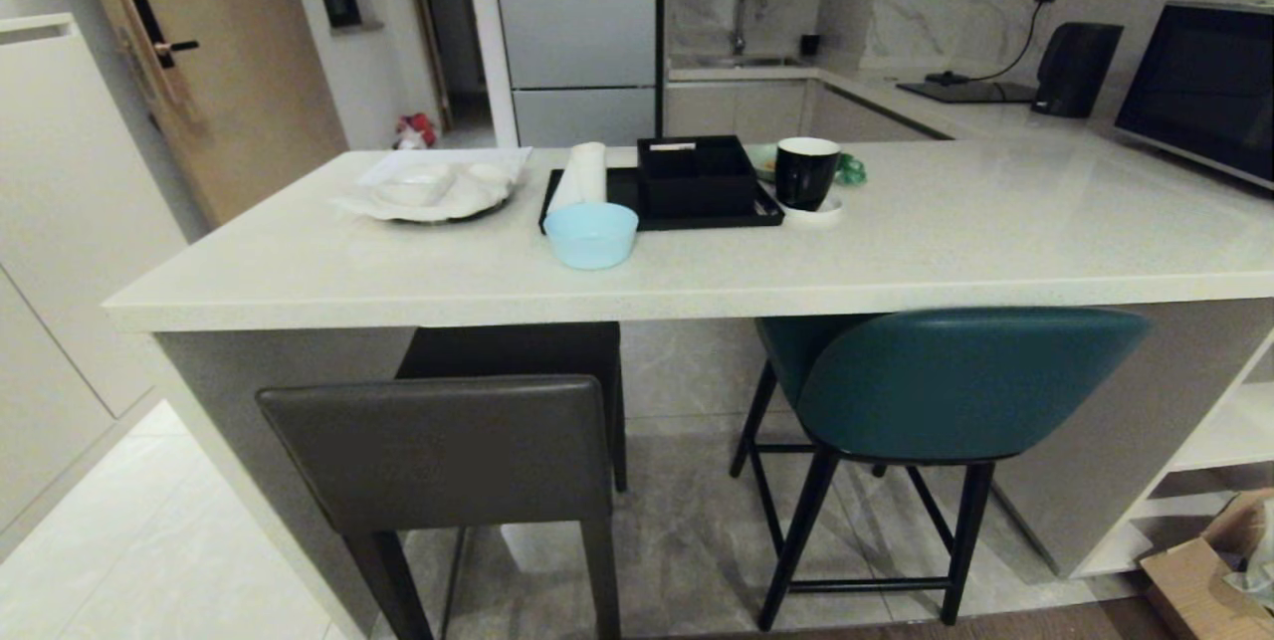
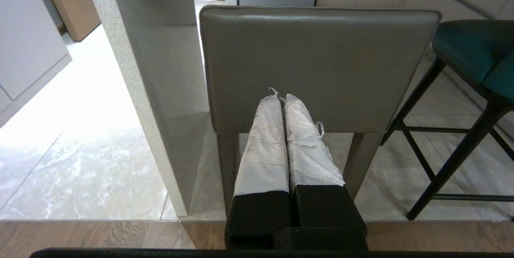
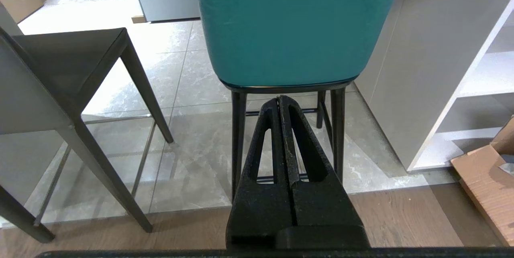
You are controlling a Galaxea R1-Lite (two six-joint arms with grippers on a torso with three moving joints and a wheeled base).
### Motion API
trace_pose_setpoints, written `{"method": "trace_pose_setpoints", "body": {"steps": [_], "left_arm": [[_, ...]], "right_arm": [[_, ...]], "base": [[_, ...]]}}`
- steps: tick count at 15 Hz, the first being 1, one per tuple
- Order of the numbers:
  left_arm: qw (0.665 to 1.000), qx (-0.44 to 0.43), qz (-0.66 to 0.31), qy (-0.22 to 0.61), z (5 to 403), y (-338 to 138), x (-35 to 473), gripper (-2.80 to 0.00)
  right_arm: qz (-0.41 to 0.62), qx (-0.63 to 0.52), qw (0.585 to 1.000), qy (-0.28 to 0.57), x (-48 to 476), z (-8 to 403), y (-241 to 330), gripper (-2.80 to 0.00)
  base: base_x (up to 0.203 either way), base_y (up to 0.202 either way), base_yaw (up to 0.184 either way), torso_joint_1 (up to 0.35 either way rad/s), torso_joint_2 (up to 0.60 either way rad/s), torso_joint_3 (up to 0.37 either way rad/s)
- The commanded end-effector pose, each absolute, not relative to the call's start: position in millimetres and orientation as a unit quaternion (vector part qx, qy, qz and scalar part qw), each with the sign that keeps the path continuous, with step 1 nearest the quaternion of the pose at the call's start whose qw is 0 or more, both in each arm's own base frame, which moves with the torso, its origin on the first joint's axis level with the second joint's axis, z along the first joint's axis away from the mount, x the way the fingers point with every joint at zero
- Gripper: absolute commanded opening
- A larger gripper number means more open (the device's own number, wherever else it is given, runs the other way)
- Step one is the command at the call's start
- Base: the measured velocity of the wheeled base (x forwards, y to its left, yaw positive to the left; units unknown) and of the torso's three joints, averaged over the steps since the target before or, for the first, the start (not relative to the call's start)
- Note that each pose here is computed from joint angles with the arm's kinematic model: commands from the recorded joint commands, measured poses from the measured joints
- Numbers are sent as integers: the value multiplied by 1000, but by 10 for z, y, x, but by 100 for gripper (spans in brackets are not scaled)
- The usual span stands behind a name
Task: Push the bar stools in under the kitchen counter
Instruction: Pull the blue chair out from under the dining table
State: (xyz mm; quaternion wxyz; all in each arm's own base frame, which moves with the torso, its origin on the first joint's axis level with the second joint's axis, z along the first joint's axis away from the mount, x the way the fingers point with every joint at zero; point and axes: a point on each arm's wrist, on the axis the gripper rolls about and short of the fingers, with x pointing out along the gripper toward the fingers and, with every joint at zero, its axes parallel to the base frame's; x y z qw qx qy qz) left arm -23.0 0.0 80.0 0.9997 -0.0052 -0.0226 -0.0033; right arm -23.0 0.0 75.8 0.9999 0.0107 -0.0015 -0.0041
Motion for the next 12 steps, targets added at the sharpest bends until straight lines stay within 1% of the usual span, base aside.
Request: {"method": "trace_pose_setpoints", "body": {"steps": [1,12], "left_arm": [[1000,-5,-3,-13,749,0,-215,-280],[1000,-5,-3,-12,746,0,-214,-280]], "right_arm": [[-5,11,1000,-1,-228,757,-1,-280],[-5,11,1000,-1,-228,756,-1,-280]], "base": [[0,0,0,0,0,0],[0,0,0,0,0,0]]}}
